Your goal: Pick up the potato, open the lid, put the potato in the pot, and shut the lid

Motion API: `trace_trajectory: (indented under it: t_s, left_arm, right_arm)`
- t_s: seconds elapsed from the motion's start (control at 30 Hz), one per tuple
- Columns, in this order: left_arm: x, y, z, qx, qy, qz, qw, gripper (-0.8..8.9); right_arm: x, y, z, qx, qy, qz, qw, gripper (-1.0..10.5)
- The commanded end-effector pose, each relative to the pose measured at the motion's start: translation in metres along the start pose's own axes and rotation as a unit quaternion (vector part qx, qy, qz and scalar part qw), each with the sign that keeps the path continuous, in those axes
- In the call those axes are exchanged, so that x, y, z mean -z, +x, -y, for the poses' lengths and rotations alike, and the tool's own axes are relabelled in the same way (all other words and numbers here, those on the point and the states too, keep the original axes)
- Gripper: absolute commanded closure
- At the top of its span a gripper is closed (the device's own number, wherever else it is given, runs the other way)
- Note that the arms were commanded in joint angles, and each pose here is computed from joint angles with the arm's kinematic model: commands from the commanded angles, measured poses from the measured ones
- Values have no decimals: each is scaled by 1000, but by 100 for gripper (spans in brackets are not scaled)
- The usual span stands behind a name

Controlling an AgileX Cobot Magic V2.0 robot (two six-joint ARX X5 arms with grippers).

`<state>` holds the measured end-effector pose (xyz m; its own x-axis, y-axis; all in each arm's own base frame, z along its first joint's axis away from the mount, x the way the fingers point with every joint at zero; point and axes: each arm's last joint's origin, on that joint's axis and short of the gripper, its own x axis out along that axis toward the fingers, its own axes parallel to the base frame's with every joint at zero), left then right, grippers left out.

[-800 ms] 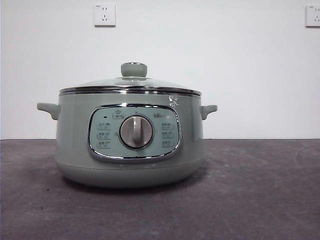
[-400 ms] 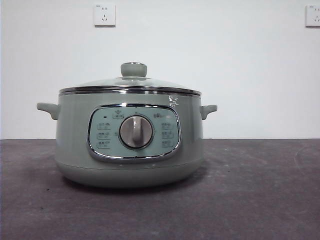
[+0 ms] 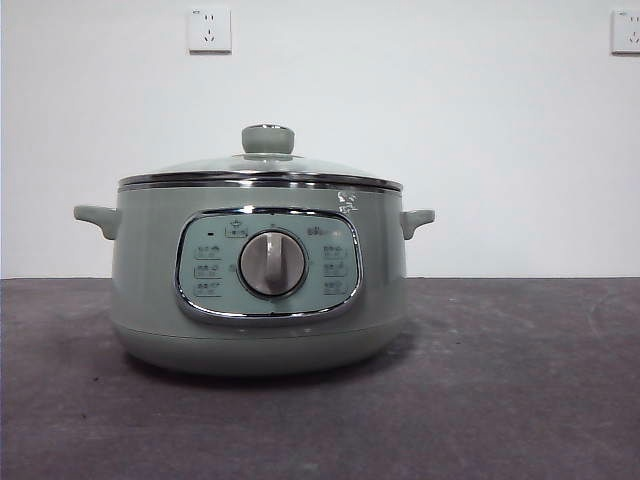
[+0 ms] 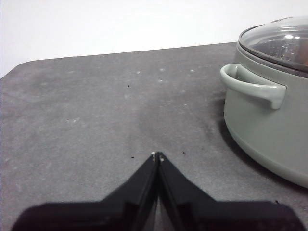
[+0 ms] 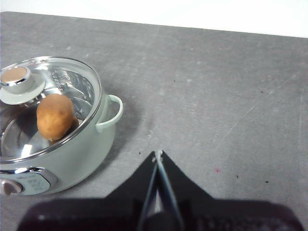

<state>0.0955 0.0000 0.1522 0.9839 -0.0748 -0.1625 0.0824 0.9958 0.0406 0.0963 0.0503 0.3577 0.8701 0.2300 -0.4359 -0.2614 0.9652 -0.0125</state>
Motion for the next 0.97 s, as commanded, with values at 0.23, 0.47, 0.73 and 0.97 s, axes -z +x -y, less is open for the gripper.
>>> trace_trajectory:
  t_s: [0.23, 0.47, 0.73, 0.97]
  left_arm:
    - [4, 1, 0, -2, -5, -5, 1000, 816]
    - [4, 1, 0, -2, -5, -5, 1000, 817]
    - [4, 1, 0, -2, -5, -5, 1000, 816]
    - [4, 1, 0, -2, -5, -5, 1000, 816]
  right_arm:
    - [3, -1, 1, 3, -25, -6, 1000, 962]
    - [6, -8, 14, 43, -32, 72, 996, 962]
    - [52, -1, 31, 58, -11, 240, 969, 962]
    - [115, 37, 38, 54, -7, 265, 963, 962]
